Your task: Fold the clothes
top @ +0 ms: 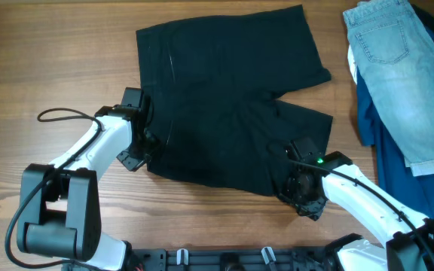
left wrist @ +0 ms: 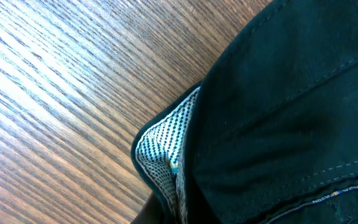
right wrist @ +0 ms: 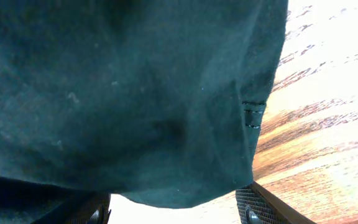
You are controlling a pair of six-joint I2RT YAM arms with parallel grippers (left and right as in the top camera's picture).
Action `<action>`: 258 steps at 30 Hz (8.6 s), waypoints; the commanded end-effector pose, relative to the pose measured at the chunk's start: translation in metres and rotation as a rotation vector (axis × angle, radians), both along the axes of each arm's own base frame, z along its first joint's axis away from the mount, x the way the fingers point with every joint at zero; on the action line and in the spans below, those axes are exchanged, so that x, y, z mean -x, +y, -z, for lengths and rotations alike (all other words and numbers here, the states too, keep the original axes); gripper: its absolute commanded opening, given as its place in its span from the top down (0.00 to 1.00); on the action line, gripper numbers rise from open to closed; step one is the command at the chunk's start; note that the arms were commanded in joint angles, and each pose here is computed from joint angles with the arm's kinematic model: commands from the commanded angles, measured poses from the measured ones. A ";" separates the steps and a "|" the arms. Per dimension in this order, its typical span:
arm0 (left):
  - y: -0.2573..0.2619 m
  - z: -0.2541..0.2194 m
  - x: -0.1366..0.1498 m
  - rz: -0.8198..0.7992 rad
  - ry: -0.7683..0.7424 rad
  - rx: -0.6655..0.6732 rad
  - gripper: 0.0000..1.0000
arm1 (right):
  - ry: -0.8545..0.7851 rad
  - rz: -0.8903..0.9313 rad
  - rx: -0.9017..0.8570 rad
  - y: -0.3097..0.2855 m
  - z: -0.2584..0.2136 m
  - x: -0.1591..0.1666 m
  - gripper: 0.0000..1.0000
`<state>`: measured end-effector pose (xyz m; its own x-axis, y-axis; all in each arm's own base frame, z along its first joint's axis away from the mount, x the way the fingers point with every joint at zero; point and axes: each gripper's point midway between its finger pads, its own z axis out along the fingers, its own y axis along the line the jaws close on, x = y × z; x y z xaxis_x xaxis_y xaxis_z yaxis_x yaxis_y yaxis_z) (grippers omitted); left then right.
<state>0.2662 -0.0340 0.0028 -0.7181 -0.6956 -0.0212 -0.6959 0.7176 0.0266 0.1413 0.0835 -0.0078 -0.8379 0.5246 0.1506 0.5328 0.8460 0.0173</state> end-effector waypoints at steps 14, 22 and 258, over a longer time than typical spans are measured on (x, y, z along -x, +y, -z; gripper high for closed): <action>0.007 -0.038 -0.003 0.101 -0.052 -0.020 0.96 | -0.266 -0.040 0.021 -0.034 -0.071 -0.086 0.96; 0.008 -0.101 0.014 0.103 -0.204 -0.005 0.96 | -0.538 -0.034 0.125 -0.093 -0.186 -0.119 0.96; -0.257 0.006 -0.080 1.829 -0.159 0.031 0.00 | -0.896 -0.341 -0.220 -0.056 -0.193 -0.335 0.94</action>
<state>0.3566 -0.2920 0.0064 -0.5301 0.8219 -0.2084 0.8397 0.5430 0.0053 0.4754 0.0310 0.1946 -0.7852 0.2855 -0.5494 -0.0353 0.8652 0.5001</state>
